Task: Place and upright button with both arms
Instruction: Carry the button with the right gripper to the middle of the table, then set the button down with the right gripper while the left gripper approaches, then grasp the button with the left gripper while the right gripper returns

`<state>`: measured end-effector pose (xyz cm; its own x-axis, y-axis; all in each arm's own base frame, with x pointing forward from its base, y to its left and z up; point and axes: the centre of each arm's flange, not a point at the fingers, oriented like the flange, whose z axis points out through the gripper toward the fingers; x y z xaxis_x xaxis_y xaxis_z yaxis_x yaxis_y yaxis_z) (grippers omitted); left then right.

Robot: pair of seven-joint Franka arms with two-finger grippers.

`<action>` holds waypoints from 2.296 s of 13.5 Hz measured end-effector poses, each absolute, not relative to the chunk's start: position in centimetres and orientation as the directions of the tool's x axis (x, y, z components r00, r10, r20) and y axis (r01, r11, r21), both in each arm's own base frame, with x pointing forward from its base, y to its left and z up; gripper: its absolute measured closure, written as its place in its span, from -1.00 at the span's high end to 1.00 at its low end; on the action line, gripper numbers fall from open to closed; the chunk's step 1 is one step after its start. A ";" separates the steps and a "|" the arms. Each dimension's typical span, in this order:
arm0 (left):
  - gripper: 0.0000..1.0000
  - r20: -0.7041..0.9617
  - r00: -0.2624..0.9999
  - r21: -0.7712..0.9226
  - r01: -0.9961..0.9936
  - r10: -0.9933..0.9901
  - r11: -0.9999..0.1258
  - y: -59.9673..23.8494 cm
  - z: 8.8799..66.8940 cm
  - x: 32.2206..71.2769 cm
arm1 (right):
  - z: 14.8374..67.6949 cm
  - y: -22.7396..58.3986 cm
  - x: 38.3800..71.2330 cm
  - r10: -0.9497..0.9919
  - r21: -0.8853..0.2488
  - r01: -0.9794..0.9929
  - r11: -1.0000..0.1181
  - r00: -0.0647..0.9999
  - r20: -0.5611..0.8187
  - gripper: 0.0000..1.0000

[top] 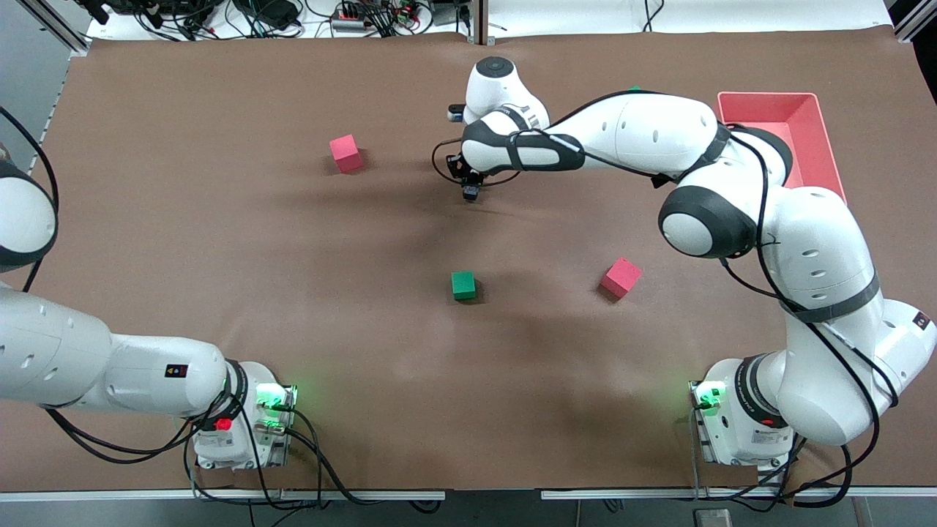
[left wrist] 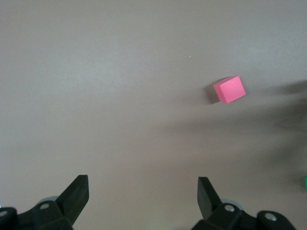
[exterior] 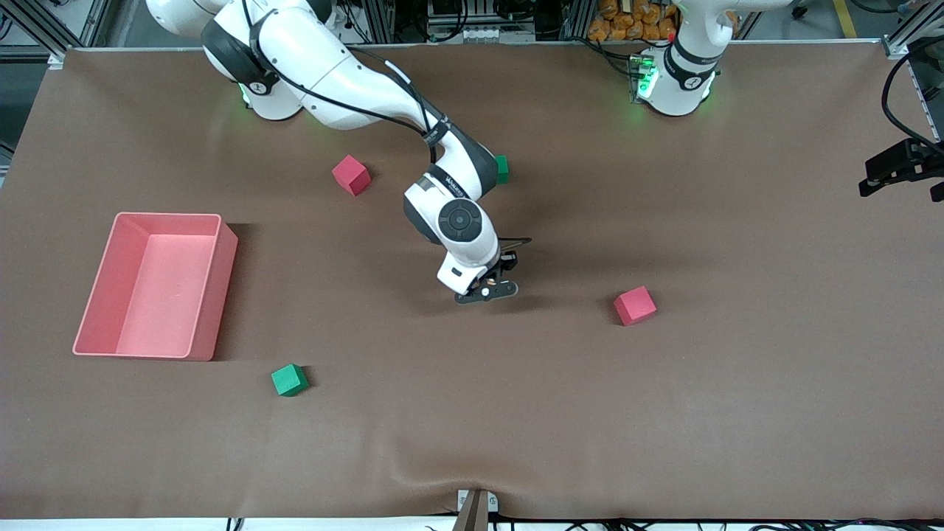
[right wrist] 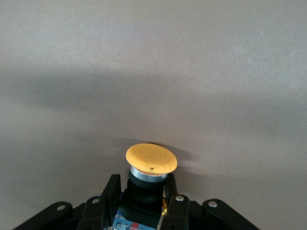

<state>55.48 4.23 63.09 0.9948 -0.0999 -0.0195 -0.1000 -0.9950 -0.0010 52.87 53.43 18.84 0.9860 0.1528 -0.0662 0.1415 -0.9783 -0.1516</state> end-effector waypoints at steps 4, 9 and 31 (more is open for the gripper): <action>1.00 -0.020 0.994 0.001 -0.108 -0.108 -0.994 3.7 63.0 55.5 | 18.4 53.5 52.7 0.160 -0.144 0.150 -0.978 0.985 -0.065 0.32; 1.00 -0.046 0.992 0.028 -0.118 -0.119 -0.993 2.5 62.3 55.7 | 19.3 53.7 53.3 0.162 -0.147 0.155 -0.977 0.986 -0.040 1.00; 1.00 -0.268 0.959 0.090 -0.074 -0.096 -0.993 -24.6 47.2 59.2 | 31.6 22.8 65.6 -0.088 0.071 -0.077 -0.994 0.984 -0.155 1.00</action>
<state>59.18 -24.57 47.18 0.9586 -0.0957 -0.2682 -0.0739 -0.9932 0.0904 65.56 22.83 31.58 0.9840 -0.0875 -0.1551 -0.0772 -0.9945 0.0712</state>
